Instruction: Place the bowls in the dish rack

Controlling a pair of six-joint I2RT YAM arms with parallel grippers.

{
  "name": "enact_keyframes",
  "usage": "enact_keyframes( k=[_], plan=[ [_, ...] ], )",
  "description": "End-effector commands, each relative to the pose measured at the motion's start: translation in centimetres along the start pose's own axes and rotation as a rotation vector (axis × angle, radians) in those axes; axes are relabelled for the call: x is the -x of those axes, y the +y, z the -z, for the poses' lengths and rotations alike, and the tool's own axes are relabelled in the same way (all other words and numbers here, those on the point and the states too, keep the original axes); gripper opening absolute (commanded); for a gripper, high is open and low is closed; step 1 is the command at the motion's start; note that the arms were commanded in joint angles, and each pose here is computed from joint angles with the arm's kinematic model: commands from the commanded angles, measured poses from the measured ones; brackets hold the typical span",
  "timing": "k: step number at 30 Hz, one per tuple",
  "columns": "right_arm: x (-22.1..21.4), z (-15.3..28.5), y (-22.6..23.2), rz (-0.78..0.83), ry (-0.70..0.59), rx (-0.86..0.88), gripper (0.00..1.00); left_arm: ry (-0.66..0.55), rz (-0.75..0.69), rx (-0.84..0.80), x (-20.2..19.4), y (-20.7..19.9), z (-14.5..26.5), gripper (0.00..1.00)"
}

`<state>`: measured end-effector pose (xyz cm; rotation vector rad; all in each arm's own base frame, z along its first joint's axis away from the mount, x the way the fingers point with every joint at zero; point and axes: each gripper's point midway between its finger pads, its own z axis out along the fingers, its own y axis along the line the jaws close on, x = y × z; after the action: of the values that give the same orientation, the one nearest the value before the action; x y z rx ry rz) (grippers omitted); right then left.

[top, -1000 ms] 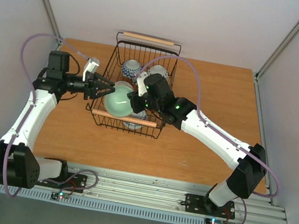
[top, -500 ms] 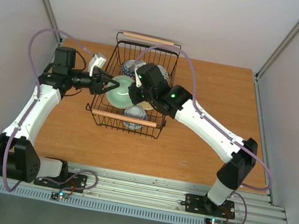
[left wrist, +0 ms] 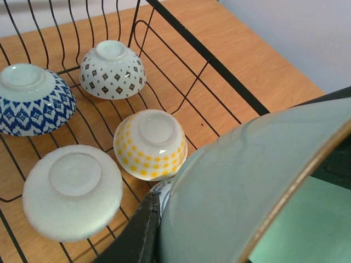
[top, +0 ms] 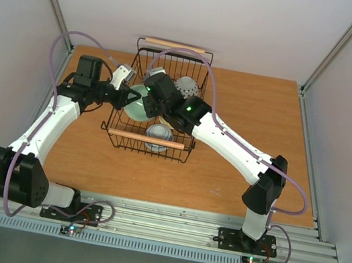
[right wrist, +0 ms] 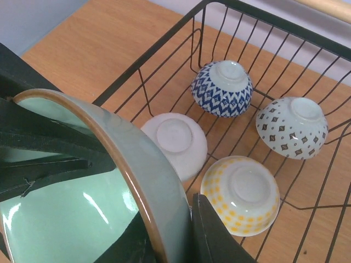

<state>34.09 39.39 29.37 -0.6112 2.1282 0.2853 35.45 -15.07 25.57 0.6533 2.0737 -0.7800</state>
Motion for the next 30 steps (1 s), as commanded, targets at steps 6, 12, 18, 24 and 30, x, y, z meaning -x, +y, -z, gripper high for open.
enact_keyframes(
  k=[6,12,18,24,30],
  plan=[
    [6.8,7.1,3.2,0.028,-0.244,0.22,0.08,0.059,0.028,-0.136,-1.7,-1.3,-0.4,0.01],
    [6.2,9.9,3.0,0.027,-0.3,0.296,0.55,0.039,-0.01,-0.216,-1.3,-2.7,0.2,0.0],
    [4.6,12.5,1.8,-0.033,-0.314,0.388,0.86,-0.025,0.016,-0.378,-0.5,-4.3,1.5,0.01],
    [1.4,11.4,1.6,-0.177,-0.206,0.54,0.95,-0.099,0.081,-0.479,0.4,-4.1,3.2,0.0],
    [-0.5,8.7,2.5,-0.324,-0.12,0.696,0.99,-0.125,0.085,-0.511,0.4,-4.4,3.8,0.0]
  ],
)
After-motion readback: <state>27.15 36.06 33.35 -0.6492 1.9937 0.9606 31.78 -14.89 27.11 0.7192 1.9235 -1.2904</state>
